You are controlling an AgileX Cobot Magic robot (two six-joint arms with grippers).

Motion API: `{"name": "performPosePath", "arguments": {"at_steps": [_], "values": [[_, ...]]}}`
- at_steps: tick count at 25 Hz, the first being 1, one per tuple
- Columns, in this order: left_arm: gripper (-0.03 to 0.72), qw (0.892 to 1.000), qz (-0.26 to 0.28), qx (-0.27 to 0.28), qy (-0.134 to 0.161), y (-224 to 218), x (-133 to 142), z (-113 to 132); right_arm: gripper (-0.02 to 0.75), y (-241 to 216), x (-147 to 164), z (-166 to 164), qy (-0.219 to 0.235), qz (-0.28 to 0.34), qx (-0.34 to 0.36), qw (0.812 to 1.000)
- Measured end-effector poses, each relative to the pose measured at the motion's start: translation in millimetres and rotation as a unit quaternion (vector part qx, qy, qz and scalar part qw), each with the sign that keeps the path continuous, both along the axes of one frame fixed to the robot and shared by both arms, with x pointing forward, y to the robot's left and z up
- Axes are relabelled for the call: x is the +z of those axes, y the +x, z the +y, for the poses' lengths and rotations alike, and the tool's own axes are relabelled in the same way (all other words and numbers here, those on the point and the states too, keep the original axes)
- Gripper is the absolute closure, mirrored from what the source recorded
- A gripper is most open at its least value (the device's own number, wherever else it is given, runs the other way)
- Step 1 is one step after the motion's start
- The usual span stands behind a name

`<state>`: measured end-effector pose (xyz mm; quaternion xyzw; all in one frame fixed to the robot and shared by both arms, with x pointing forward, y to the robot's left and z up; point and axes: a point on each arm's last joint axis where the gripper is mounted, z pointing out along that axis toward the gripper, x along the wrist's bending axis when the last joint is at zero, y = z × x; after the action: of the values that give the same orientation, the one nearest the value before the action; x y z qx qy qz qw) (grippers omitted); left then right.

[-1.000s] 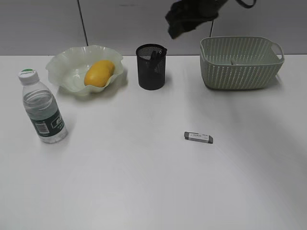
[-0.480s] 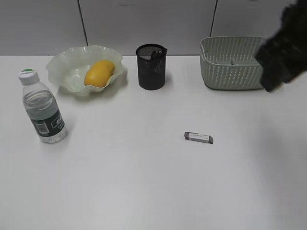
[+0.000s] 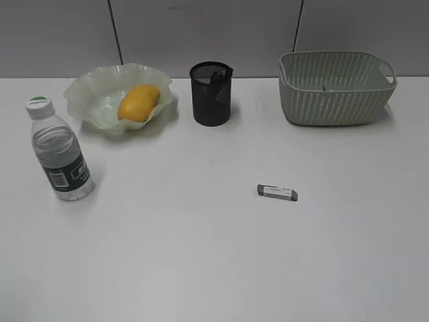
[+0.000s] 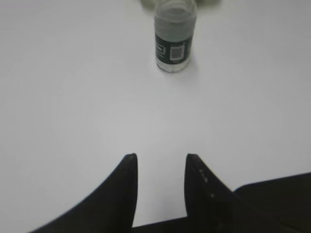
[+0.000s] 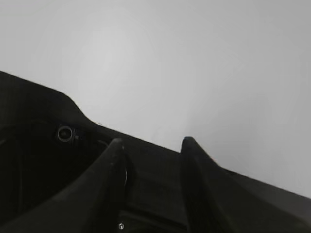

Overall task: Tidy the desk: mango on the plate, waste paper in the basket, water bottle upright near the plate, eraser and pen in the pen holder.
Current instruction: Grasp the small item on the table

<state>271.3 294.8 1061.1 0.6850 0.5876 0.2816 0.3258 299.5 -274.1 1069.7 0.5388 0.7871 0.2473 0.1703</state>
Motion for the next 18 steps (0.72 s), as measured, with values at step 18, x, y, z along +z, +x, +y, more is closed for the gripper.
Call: {"name": "performPosePath", "arguments": {"at_steps": [18], "values": [[0.255,0.912,0.020,-0.383,0.144,193,13,-162,0.427,-67,-13,-34,0.096,-0.231,-0.008,0.968]]}}
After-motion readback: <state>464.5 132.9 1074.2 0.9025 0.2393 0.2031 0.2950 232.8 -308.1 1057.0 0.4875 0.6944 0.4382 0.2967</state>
